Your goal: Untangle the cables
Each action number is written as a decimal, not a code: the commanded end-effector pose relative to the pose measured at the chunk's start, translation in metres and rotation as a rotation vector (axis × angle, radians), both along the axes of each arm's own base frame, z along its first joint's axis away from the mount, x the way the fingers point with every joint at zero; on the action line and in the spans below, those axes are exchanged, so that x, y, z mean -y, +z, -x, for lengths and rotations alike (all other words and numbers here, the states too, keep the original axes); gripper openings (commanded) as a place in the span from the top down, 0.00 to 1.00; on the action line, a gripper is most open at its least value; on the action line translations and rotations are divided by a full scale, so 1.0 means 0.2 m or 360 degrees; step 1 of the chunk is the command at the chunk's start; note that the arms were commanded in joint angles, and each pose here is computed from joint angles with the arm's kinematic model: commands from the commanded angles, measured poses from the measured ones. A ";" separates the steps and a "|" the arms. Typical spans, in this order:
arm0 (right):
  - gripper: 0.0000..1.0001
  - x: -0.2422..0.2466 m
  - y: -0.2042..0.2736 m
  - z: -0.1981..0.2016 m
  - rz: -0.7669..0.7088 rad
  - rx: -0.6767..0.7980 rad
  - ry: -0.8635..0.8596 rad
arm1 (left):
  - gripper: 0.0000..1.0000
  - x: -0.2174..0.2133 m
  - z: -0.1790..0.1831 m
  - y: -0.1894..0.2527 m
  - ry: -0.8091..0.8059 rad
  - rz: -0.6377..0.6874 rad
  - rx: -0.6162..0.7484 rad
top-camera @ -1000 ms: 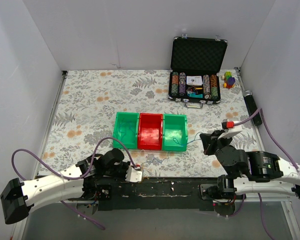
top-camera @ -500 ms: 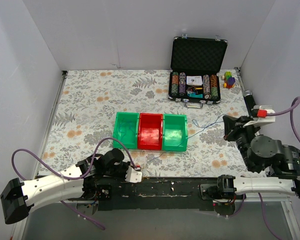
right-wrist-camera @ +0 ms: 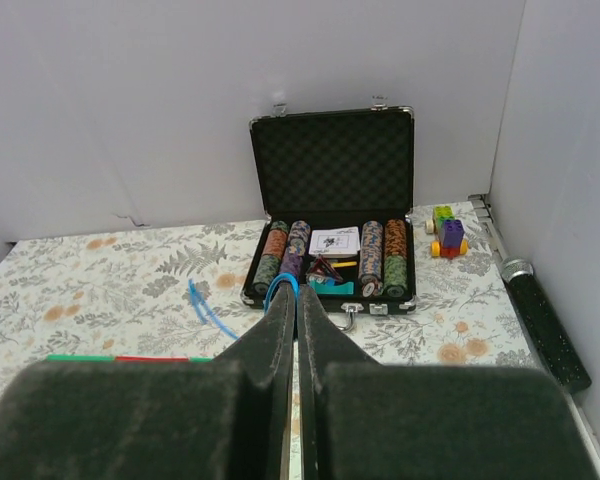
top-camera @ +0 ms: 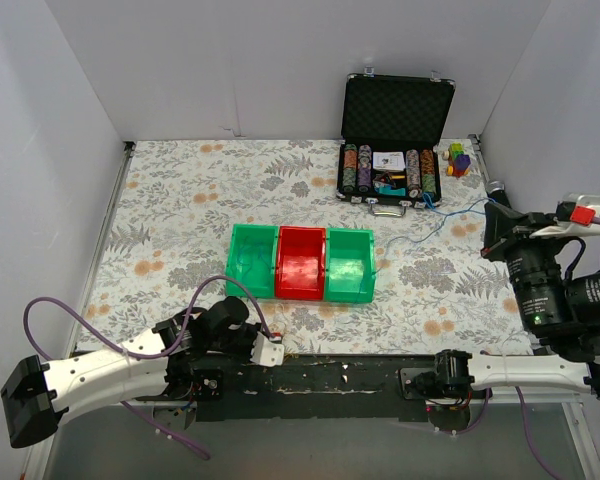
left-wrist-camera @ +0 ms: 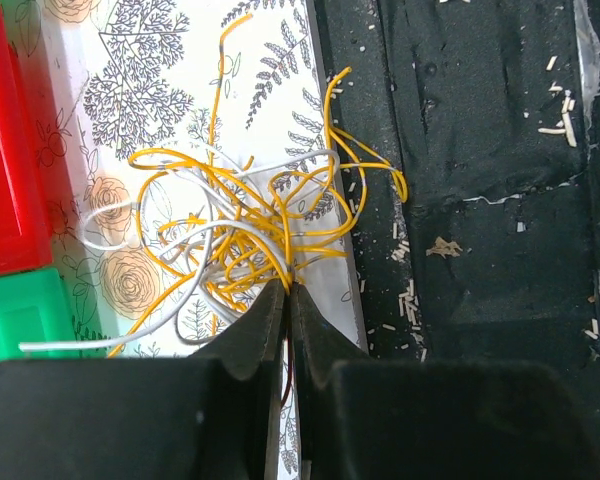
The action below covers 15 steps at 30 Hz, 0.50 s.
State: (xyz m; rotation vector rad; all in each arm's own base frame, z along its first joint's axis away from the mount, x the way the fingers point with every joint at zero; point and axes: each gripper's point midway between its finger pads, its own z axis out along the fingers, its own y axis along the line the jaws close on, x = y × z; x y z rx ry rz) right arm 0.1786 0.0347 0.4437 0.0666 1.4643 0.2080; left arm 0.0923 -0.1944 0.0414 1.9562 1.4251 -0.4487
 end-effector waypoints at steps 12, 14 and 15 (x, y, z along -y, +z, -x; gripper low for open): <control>0.99 -0.56 0.11 0.03 0.0007 0.0088 0.0438 | 0.02 0.19 -0.01 0.42 0.0062 0.0260 -0.0122; 0.99 -0.61 0.13 0.04 0.0020 0.0102 0.0469 | 0.02 0.22 0.00 0.51 0.0050 0.0304 -0.0147; 0.99 -0.63 0.14 0.04 0.0023 0.0109 0.0476 | 0.02 0.24 0.00 0.56 0.0047 0.0336 -0.0162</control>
